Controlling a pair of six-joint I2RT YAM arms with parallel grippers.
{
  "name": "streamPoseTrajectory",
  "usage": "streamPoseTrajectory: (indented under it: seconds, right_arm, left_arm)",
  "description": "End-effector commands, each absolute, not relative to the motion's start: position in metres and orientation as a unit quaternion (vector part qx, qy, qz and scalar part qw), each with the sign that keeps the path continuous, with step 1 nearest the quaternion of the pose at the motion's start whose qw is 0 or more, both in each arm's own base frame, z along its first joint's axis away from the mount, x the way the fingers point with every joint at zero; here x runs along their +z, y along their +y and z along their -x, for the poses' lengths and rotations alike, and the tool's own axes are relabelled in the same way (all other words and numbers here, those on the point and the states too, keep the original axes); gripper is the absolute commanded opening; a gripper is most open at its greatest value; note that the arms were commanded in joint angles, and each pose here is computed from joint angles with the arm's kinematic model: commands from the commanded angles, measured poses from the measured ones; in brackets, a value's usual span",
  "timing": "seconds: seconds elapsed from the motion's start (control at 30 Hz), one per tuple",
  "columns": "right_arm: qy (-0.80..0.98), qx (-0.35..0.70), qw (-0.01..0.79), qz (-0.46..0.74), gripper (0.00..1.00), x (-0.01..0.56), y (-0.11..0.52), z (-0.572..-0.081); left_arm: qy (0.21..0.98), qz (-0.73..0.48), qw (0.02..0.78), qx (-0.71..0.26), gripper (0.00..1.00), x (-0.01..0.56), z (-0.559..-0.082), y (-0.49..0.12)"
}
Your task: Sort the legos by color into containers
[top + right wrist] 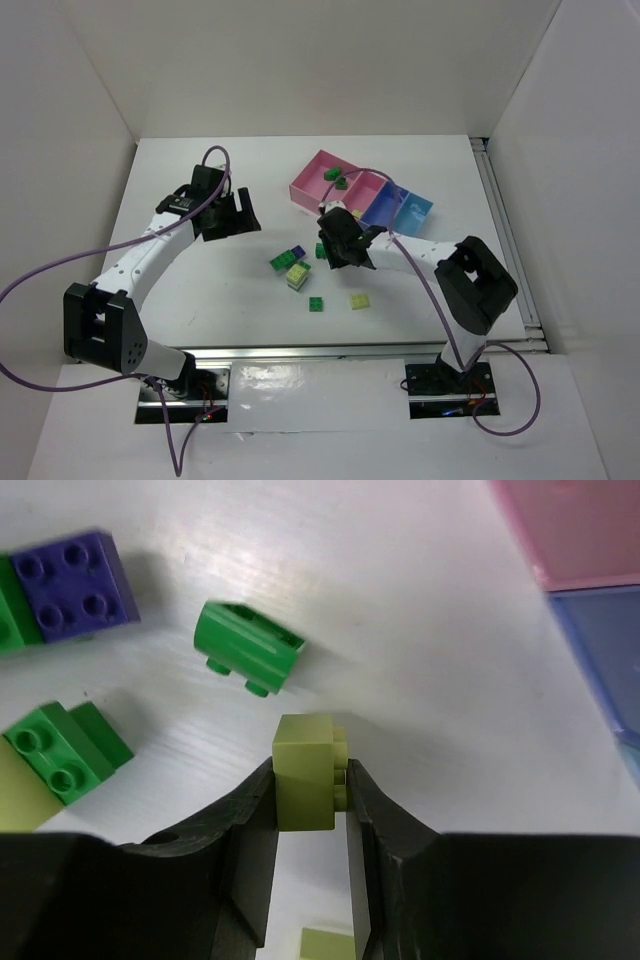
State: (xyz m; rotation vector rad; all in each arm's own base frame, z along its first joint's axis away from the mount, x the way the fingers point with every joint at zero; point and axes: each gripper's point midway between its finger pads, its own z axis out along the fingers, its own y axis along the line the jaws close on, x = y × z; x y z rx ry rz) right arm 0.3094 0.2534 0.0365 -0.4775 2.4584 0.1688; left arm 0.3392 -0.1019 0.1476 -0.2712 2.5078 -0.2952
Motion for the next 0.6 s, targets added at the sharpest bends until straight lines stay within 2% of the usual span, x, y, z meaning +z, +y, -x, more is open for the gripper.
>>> streamPoseTrajectory:
  seconds: [0.0, 0.23, 0.47, 0.57]
  right_arm:
    - [0.911, 0.065, 0.395, 0.101, 0.26, 0.110, 0.248, -0.349]
    - [0.910, 0.043, 0.413, 0.008, 0.29, 0.149, 0.212, -0.413]
    - [0.903, 0.041, 0.425, -0.042, 0.30, 0.148, 0.196, -0.475]
    - [0.913, 0.036, 0.404, -0.045, 0.31, 0.128, 0.195, -0.491]
  left_arm:
    - [0.938, 0.108, 0.310, -0.108, 0.91, 0.152, -0.343, -0.098]
    - [0.931, 0.109, 0.319, -0.137, 0.96, 0.168, -0.344, -0.107]
    - [0.933, 0.108, 0.308, -0.151, 0.96, 0.172, -0.345, -0.114]
    - [0.936, 0.109, 0.300, -0.148, 0.96, 0.172, -0.347, -0.114]
